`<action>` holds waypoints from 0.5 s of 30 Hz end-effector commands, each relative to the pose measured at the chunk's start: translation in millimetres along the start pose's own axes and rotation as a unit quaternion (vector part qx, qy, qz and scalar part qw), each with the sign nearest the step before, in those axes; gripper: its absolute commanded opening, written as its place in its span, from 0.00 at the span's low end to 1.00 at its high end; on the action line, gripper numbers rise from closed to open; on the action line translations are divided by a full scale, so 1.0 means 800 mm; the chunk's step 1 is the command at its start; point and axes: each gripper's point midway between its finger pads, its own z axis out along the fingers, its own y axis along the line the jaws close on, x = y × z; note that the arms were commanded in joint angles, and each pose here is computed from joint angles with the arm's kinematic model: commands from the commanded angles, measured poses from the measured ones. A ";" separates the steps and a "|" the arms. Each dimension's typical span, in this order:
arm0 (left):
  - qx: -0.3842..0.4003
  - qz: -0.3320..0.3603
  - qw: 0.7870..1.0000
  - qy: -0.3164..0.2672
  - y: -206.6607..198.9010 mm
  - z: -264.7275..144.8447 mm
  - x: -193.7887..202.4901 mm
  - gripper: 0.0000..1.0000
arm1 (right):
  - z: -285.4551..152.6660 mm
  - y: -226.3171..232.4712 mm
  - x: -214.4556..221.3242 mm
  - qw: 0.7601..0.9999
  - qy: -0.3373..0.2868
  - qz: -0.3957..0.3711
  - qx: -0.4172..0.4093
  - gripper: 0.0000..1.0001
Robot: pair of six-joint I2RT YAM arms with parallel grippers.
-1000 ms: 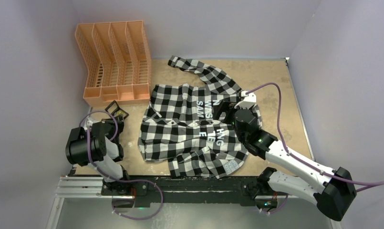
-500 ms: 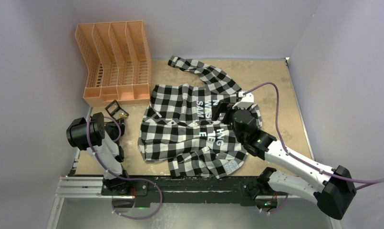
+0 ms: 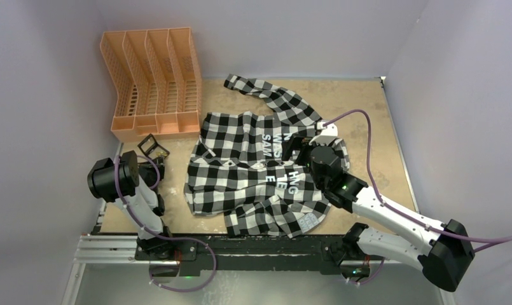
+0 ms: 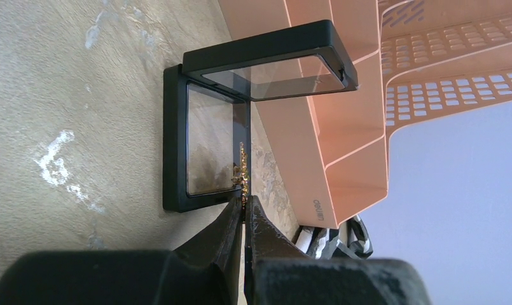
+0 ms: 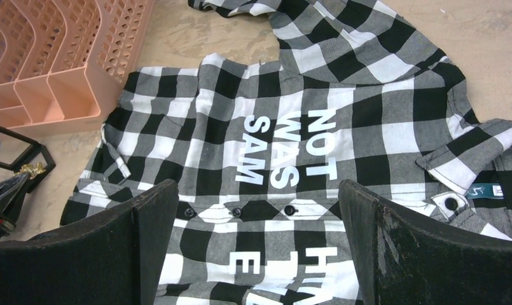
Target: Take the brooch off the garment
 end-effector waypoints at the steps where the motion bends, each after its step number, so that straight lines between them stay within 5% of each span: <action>1: 0.133 0.004 0.988 -0.072 -0.085 -0.006 -0.045 0.00 | 0.003 0.002 -0.007 1.000 -0.017 -0.001 0.001 0.98; 15: 0.152 -0.001 0.984 -0.097 -0.103 -0.013 -0.060 0.00 | 0.004 0.005 -0.004 1.000 -0.013 -0.005 -0.002 0.98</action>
